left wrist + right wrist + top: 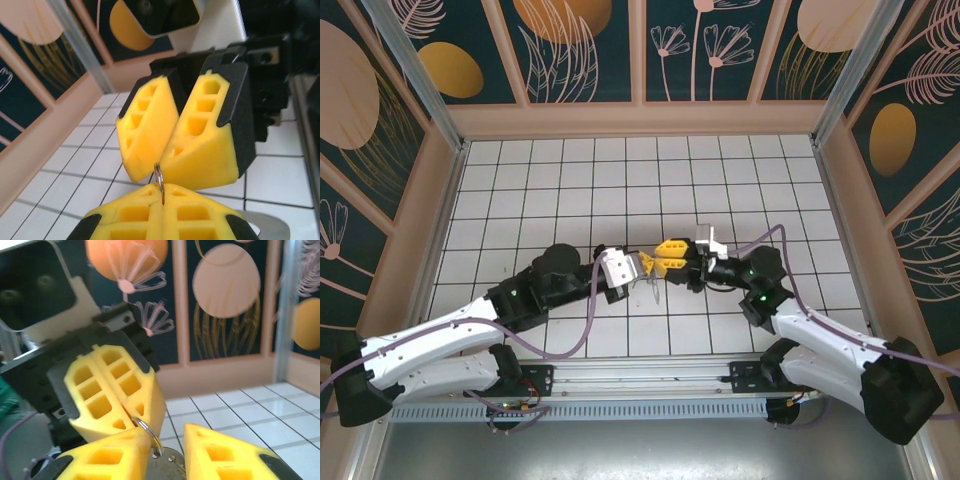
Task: Put the keys on the keyring
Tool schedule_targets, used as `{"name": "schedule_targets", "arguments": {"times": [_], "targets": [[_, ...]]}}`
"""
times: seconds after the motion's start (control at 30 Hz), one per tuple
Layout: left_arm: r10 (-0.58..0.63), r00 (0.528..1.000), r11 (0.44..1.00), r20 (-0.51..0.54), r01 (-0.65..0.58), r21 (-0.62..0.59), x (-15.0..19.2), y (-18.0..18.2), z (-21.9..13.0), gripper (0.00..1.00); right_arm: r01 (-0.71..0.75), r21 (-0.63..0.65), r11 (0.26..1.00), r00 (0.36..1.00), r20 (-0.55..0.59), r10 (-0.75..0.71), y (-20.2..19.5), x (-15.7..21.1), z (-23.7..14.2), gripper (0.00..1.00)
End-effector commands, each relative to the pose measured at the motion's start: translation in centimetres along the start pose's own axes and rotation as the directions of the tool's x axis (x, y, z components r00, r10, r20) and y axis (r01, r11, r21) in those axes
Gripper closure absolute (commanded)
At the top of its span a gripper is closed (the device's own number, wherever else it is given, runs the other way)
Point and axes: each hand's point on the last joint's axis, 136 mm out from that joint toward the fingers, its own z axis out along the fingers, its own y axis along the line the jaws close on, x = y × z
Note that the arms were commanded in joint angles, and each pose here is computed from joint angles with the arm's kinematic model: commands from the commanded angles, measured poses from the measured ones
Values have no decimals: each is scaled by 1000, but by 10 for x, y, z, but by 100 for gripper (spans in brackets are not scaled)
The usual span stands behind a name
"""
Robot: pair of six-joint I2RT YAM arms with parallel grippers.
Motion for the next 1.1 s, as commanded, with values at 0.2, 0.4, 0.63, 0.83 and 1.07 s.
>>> {"name": "schedule_targets", "arguments": {"times": [0.2, 0.4, 0.63, 0.83, 1.07], "targets": [[77, 987, 995, -142, -67, 70, 26, -11, 16, 100, 89, 89, 992, 932, -358, -52, -3, 60, 14, 79], [72, 986, 994, -152, -58, 94, 30, -16, 16, 100, 124, 38, 992, 924, -368, -101, 9, 65, 15, 85], [65, 992, 994, -105, -55, 95, 20, -16, 10, 100, 170, -24, 985, 937, -307, -169, 28, 52, 10, 100], [41, 997, 996, -58, -36, 85, 12, -16, 3, 100, 183, -64, 981, 945, -264, -193, 40, 43, 8, 100], [-11, 1000, 999, -6, 12, 48, 14, -12, -6, 100, 181, -65, 981, 958, -214, -191, 45, 34, 5, 100]]}}
